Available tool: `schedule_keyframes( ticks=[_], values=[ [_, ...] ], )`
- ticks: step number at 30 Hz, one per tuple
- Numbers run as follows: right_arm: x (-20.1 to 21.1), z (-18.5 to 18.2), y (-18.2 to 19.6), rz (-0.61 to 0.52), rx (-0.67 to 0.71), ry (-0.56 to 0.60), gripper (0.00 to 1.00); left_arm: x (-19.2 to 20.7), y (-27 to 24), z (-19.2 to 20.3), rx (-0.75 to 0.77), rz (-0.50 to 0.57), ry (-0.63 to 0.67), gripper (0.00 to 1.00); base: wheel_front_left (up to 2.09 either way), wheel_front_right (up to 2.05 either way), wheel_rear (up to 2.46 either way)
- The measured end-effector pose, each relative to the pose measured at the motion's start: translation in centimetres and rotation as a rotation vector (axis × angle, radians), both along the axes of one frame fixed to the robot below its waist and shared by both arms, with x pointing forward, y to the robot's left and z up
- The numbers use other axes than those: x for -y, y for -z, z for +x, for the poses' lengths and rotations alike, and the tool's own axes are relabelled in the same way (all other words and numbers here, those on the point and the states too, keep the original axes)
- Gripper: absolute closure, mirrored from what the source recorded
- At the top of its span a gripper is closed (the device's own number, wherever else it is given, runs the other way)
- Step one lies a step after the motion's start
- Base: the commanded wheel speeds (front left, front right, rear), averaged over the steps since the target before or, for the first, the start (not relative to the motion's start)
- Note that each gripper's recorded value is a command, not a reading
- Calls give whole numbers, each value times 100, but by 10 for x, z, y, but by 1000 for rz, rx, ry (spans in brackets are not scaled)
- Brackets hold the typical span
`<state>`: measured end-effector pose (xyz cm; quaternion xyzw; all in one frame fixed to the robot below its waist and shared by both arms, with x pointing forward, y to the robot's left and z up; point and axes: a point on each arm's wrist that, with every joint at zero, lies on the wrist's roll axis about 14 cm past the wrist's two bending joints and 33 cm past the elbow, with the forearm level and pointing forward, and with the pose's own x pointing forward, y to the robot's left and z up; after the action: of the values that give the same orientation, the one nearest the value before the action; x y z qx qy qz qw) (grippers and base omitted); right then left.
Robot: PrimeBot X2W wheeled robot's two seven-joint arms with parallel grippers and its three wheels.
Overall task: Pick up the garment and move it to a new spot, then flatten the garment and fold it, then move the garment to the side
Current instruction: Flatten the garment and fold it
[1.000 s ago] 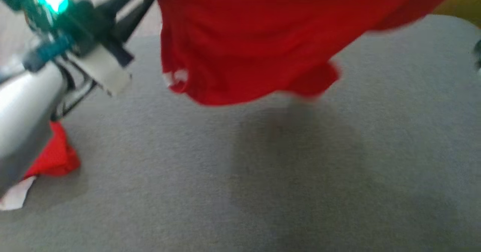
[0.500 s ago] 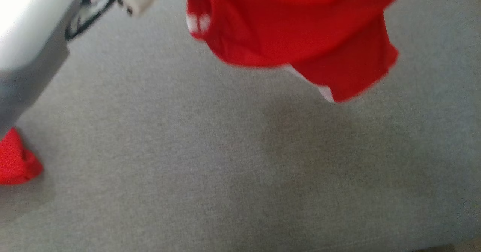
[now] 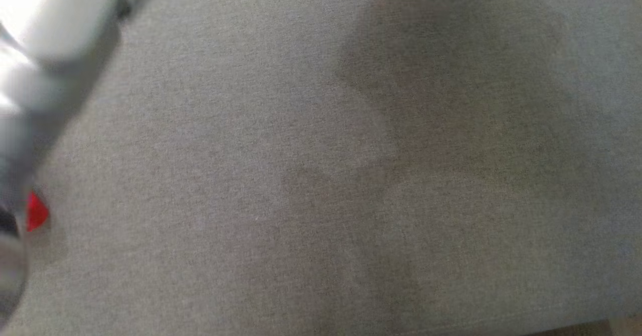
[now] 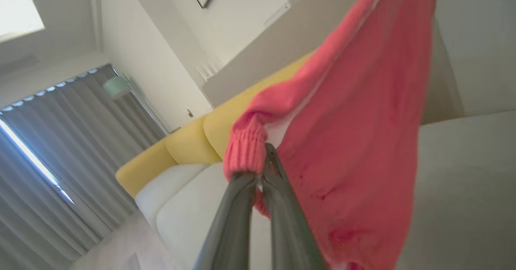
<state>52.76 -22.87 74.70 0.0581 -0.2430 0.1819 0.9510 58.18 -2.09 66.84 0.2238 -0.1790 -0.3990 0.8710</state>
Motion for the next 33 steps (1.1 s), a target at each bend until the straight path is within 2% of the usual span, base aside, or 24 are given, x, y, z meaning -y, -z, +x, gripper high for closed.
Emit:
schedule_keyframes(
  ticks=[7,12,18,23,28,33],
  values=[
    [-12,-23,135,0,-357,-58,100,-8,144,-61,-306,87,60,100,0,0,0],
    [-9,-63,181,26,-501,-69,100,-18,215,-133,-466,143,83,100,0,0,0],
    [8,-124,218,55,-639,-35,100,-27,255,-215,-594,165,81,100,0,0,0],
    [15,-173,235,98,-713,-14,100,-31,261,-263,-647,199,73,100,0,0,0],
    [22,-199,227,130,-696,8,100,-31,251,-293,-666,213,81,100,0,0,0],
    [27,-199,219,124,-670,21,100,-29,237,-294,-668,179,76,100,0,0,0]
  ],
)
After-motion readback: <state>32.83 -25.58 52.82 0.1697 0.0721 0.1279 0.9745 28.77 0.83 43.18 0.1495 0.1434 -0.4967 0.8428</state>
